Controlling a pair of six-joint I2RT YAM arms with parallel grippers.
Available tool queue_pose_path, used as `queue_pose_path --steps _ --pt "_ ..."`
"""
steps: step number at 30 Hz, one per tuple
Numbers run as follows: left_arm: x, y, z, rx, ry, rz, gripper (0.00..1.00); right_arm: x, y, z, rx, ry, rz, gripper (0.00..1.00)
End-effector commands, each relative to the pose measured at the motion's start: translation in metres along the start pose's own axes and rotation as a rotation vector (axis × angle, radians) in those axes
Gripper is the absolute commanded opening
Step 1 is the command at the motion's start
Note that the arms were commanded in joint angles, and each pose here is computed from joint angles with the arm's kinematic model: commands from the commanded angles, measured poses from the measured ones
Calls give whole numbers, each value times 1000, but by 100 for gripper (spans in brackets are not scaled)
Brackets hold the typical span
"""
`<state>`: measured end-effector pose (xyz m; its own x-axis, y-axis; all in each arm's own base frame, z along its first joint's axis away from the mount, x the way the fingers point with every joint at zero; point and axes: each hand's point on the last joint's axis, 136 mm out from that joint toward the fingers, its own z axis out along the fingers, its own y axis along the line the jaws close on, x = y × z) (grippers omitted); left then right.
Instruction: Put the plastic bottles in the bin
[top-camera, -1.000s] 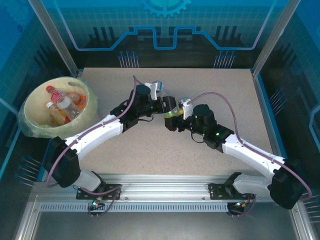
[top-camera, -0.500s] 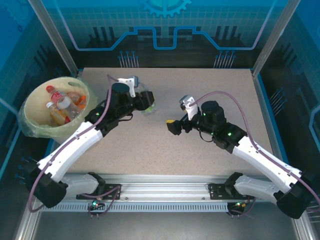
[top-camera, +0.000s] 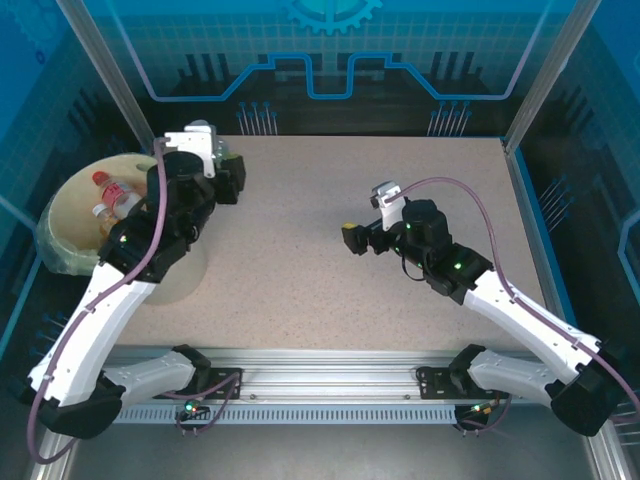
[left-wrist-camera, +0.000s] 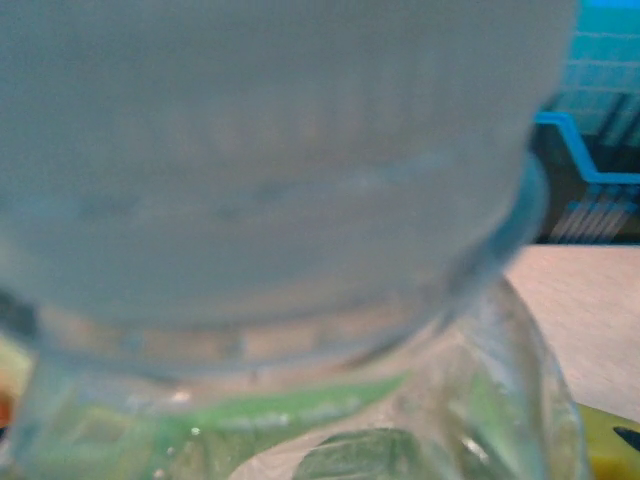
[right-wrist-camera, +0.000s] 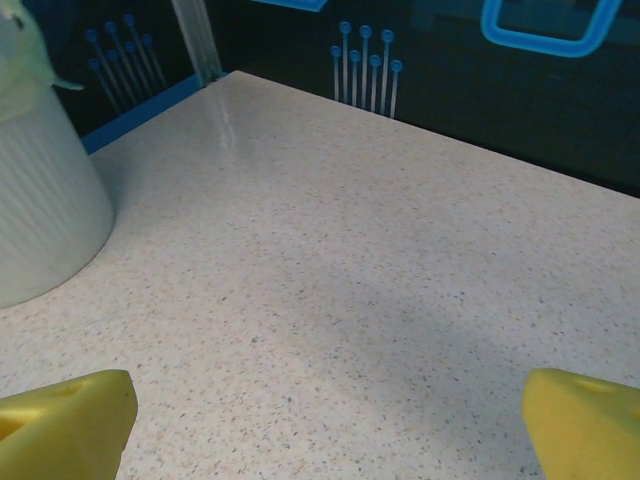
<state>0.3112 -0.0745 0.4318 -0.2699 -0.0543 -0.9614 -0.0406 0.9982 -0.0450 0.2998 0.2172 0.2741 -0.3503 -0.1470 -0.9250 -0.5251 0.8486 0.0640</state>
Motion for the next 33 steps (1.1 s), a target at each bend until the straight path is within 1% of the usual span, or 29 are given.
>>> queue_pose_path --steps 1,7,11,16,19,22,24,29,31,33 --pt "-18 50 -18 -247 -30 158 43 -5 -15 2 62 -24 67 100" --pt "-34 95 -32 -485 -58 242 43 -3 -22 6 80 -12 109 100" --pt "-32 137 -40 -621 -34 212 43 -5 -24 9 81 -7 118 100" --pt "-27 178 -47 -764 1 180 43 -6 -21 13 66 2 125 100" --pt "-15 199 -48 -812 35 116 43 -7 -20 16 60 4 132 100" --pt "0 216 -47 -850 93 58 44 -7 -18 17 50 11 128 100" --pt "17 229 -47 -879 166 5 46 -8 -18 17 52 12 123 100" --pt "65 261 -52 -928 374 -187 49 -10 -19 19 51 16 114 100" --pt "80 269 -50 -921 408 -271 52 -10 -18 20 46 19 116 100" --pt "90 278 -50 -939 429 -322 55 -11 -18 21 41 24 116 100"
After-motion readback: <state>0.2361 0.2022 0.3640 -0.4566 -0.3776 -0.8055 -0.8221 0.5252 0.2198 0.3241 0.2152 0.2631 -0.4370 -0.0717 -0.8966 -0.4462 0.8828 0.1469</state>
